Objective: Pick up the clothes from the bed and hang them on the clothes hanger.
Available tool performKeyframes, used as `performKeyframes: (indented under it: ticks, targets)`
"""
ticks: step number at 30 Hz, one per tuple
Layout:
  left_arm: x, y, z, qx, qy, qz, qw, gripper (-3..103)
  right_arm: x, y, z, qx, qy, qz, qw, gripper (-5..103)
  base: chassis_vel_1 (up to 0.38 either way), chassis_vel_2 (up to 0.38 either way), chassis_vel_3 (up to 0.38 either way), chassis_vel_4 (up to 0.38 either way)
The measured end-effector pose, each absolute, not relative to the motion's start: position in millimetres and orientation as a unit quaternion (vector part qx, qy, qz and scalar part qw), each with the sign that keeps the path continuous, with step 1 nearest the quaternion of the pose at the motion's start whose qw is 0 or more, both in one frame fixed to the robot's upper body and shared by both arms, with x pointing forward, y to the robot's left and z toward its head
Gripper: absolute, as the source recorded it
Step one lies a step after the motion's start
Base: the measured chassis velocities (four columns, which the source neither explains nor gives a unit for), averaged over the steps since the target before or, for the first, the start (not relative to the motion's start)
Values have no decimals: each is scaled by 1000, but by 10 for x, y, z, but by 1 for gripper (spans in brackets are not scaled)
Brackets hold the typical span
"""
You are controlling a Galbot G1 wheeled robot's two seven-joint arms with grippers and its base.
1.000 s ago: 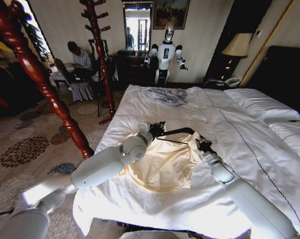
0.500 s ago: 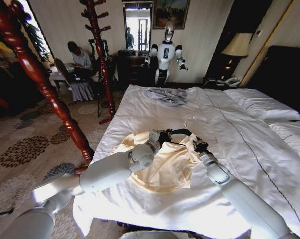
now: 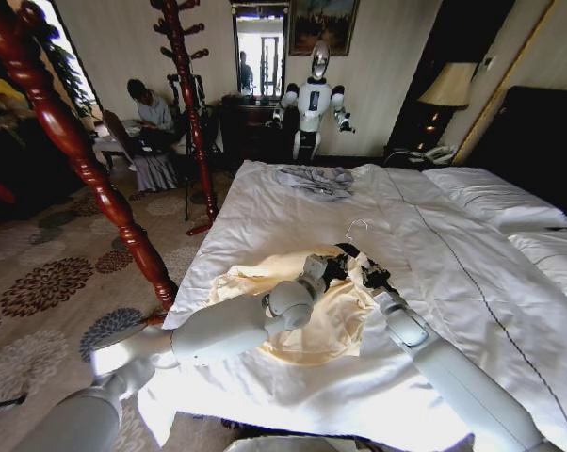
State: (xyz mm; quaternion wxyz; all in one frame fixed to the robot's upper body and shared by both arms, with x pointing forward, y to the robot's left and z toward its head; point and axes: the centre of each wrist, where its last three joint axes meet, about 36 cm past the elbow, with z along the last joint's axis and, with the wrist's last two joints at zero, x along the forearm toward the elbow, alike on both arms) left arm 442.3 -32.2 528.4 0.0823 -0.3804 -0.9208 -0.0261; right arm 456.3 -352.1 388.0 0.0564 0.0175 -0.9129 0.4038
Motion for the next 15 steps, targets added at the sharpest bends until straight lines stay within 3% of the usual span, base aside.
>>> performKeyframes:
  ticks: [9,15]
  targets:
    - [4369,-527,5335,-395,-915,-22,77,1,4546,-3460,3930,23,-914,401,46,20,0,0,0,0]
    - [4323,-426,5223,-394,-914,-27,90,1,4512,-3503,3968,23,-914,404,37,20,0,0,0,0]
